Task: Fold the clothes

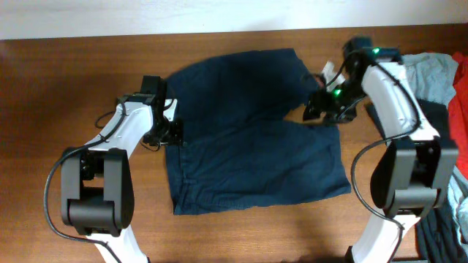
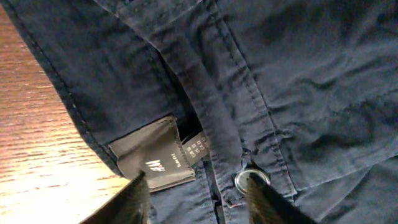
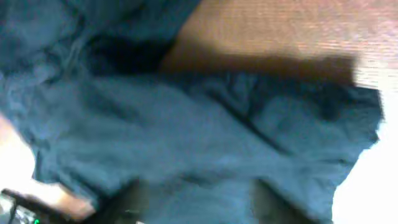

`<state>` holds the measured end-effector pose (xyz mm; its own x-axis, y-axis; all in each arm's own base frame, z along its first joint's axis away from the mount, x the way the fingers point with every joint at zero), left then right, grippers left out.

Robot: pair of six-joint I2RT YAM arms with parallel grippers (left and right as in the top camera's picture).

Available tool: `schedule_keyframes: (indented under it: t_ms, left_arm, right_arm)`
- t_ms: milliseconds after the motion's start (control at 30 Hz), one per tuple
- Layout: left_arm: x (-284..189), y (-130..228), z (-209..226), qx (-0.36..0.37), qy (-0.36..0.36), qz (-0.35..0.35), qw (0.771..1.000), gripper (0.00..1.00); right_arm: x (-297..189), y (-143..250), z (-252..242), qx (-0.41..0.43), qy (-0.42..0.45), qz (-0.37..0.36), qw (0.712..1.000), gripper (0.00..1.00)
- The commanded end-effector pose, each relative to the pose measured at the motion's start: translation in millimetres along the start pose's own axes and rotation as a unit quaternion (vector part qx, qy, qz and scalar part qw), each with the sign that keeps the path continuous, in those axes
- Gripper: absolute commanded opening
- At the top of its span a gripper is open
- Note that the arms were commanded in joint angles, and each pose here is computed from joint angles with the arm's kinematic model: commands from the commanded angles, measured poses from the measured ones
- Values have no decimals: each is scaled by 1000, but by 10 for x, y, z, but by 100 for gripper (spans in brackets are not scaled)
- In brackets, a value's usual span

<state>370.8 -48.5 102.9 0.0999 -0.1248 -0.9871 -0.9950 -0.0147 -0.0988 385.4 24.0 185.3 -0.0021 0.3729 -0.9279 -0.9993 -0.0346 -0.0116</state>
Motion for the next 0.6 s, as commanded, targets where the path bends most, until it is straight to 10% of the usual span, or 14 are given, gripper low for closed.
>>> schedule_keyframes:
  t_ms: [0, 567]
  left_arm:
    - [-128, -56, 16, 5, -13, -21, 1000, 53]
    - [12, -195, -88, 18, 38, -49, 998, 49]
  right_arm:
    - [289, 90, -47, 19, 3, 19, 1000, 41]
    - [422, 116, -85, 19, -7, 17, 1000, 47]
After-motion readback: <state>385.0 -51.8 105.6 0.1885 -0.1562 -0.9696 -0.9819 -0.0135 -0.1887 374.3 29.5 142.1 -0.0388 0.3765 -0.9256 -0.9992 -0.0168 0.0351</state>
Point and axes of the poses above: each gripper's point midway between its finger pads, its own x axis out along the fingers, its own z axis along the line the jaws close on, y = z × x, the point moved 9 cm from there along -x, back along the fingers, and after that the axes turned 3 degrees about -x, right-handed, at the moved point
